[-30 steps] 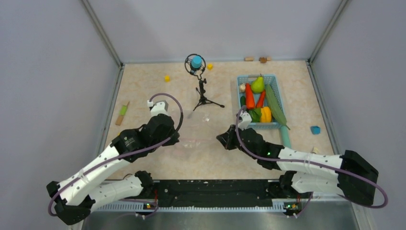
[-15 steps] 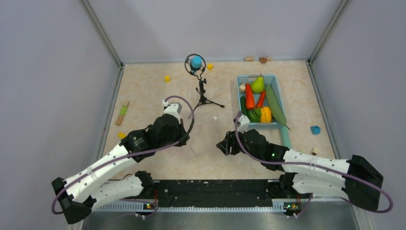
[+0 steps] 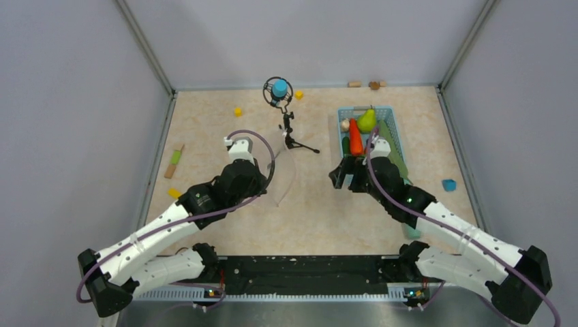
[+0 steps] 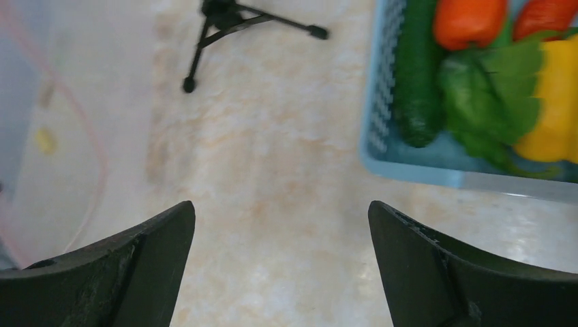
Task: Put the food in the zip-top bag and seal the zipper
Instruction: Pick up the fake vegetable from the bin.
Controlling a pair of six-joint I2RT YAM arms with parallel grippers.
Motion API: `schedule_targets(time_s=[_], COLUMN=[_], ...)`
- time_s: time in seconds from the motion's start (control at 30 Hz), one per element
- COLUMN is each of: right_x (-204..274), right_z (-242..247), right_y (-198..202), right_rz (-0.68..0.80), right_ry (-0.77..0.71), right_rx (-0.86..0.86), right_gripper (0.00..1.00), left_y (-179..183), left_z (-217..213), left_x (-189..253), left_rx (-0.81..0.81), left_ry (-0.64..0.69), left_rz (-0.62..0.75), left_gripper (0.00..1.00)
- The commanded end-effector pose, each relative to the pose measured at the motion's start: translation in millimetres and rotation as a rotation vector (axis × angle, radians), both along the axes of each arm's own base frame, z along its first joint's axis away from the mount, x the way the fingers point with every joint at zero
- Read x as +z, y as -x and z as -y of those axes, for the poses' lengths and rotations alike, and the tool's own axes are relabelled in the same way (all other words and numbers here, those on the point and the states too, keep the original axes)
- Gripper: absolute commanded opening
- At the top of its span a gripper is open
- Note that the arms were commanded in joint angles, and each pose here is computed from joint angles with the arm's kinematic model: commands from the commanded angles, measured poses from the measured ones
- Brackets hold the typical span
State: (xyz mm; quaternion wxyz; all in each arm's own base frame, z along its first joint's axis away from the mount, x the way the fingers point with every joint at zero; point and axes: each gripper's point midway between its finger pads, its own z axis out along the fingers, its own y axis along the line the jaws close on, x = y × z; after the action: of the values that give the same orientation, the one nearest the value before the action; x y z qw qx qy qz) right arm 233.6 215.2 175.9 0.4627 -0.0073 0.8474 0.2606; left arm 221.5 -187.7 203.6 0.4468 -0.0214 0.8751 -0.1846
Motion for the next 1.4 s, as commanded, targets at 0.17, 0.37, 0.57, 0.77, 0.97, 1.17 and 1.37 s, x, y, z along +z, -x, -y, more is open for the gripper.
schedule_targets(time_s=[0.17,0.37,0.57,0.77,0.97,1.17,1.37], right_x=[1.5,0.4,-21.6,-40.5,-68.8,-84.9,-94.6], right_z=[72.0,77.3,76.4,77.0,81.6,84.4,87.0], right_y=[-67.2,-118.7,-156.0,-182.2,-195.8,-202.1,-204.2], right_rz=[-0.073,-0.09,-0.18,-0.195,-0.22,-0.232,-0.241], right_ry=[0.103,0.219,0.258,0.328,0.416,0.46,0.483], right_rx=[-0.286,-0.304,-0.294,-0.272,-0.27,-0.266,-0.278], right_gripper=[0.95,0.87,0.8,0.75,0.64,0.57,0.46], left_y=[-14.4,-24.0,-36.9,-39.9,-40.2,-40.1,-39.2], left_z=[-21.6,-20.9,-12.4,1.6,8.0,7.1,8.6], left_x=[-12.8,-31.7,-35.0,-38.6,-36.8,-36.6,-37.8], left_rx=[0.135,0.143,0.088,0.033,0.007,0.008,-0.001], left_ry=[-0.077,-0.088,-0.018,0.025,0.049,0.053,0.051], left_rz=[-0.042,-0.116,-0.144,-0.155,-0.146,-0.135,-0.144], left_gripper=[0.0,0.0,0.0,0.0,0.0,0.0,0.0])
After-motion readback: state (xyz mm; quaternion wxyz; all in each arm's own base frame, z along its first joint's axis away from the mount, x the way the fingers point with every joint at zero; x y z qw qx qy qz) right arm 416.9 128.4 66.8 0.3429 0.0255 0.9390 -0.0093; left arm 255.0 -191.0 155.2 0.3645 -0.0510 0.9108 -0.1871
